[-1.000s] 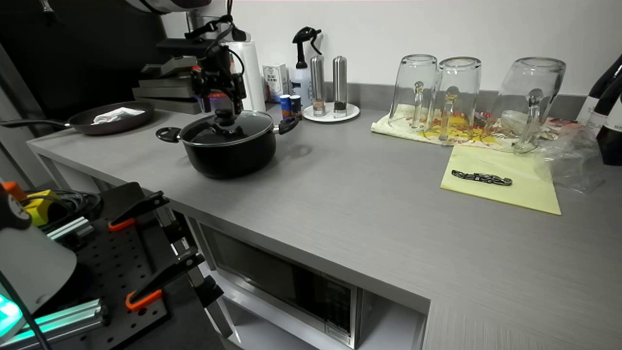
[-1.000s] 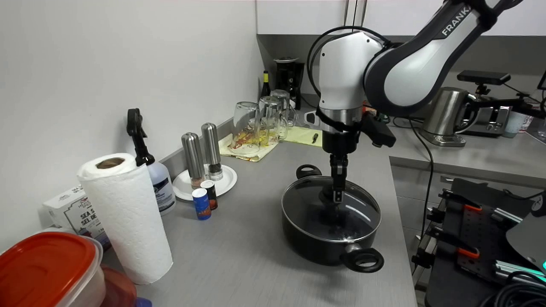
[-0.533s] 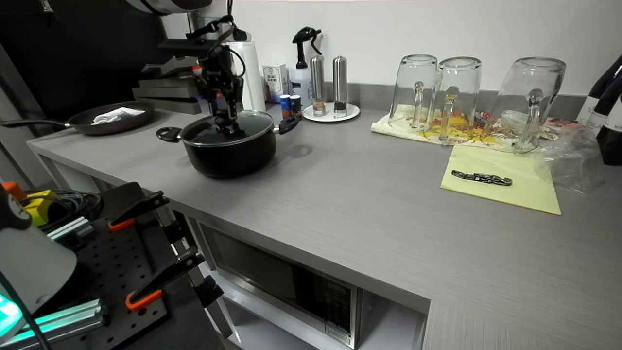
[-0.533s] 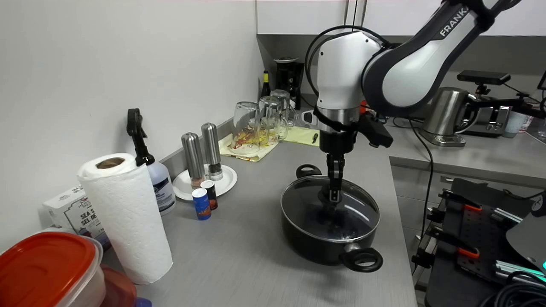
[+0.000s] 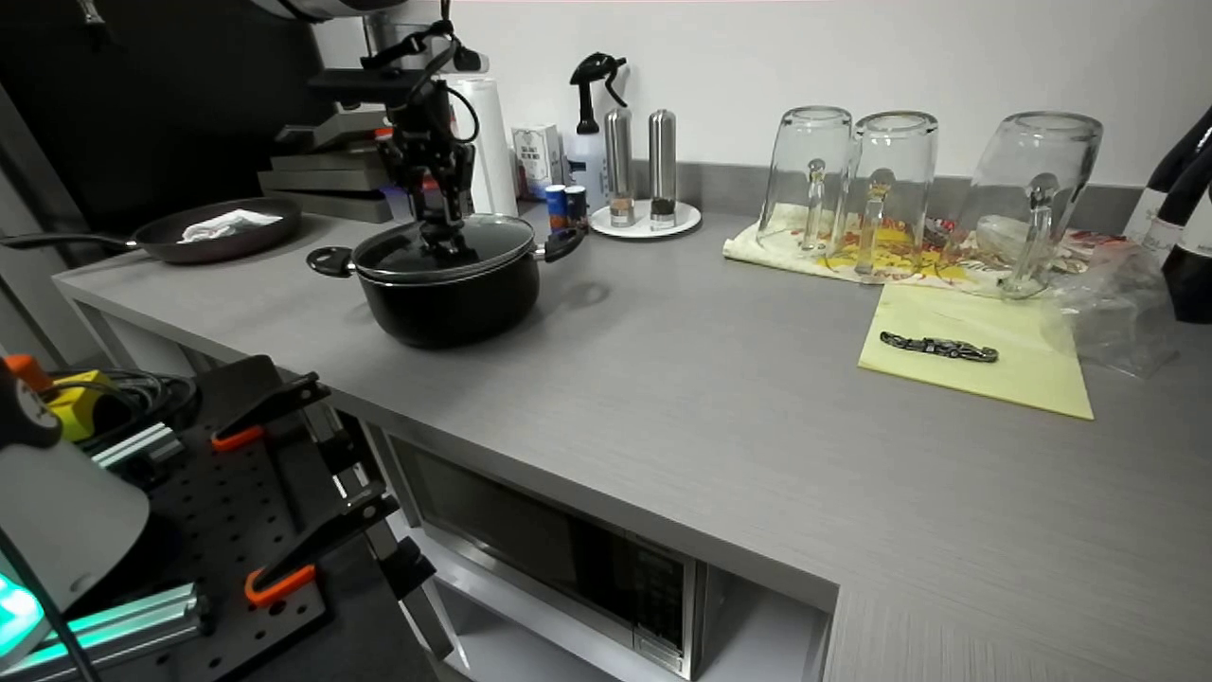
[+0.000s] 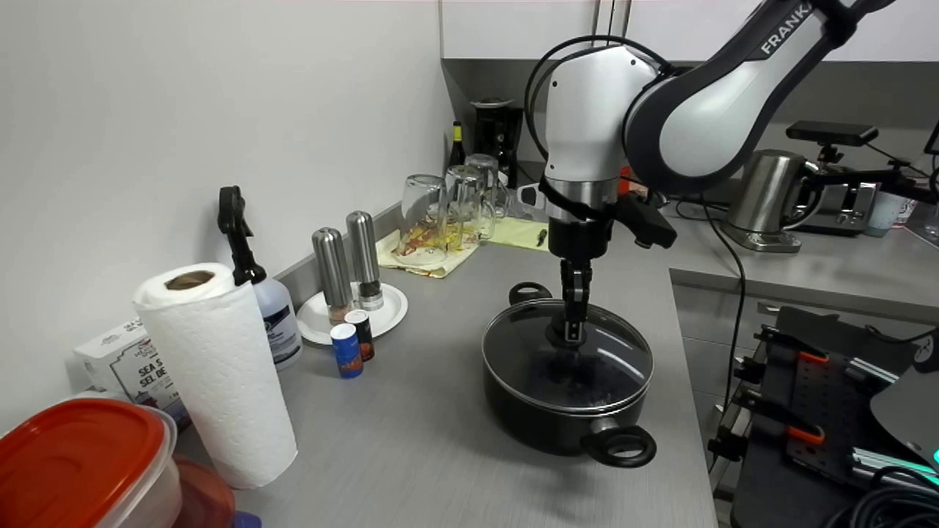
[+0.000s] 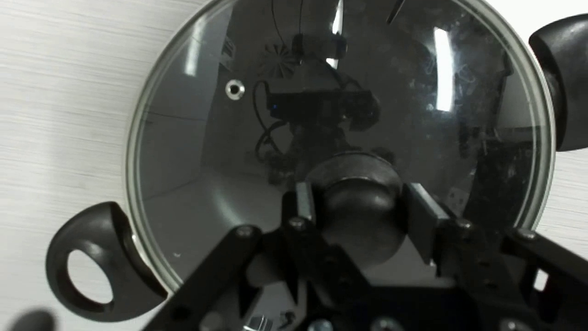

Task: Remove the glass lid from the pot and place it on the countertop.

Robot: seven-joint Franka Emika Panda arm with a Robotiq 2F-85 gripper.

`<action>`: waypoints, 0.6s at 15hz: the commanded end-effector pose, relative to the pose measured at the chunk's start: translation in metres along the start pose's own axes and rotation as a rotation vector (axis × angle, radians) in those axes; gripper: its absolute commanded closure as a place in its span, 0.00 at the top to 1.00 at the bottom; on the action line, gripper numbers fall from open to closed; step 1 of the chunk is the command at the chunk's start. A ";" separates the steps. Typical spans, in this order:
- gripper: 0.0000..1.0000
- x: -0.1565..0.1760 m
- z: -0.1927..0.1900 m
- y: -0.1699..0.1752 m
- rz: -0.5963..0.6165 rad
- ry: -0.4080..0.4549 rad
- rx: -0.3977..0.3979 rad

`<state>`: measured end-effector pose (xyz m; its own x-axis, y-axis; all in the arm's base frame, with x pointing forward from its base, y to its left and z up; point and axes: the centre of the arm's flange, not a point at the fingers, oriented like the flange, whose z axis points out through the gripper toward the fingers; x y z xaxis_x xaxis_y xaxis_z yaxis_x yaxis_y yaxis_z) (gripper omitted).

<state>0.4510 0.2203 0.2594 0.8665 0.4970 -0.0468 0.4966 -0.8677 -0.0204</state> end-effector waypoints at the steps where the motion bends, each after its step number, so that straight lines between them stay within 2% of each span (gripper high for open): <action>1: 0.25 -0.015 -0.052 0.001 -0.036 0.047 -0.020; 5: 0.25 -0.025 -0.091 0.020 -0.009 0.092 -0.039; 7: 0.25 -0.030 -0.101 0.046 0.046 0.099 -0.027; 9: 0.25 -0.038 -0.105 0.086 0.134 0.104 -0.007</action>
<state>0.4593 0.1744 0.3457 0.8964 0.4415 0.0400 0.4414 -0.8972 0.0109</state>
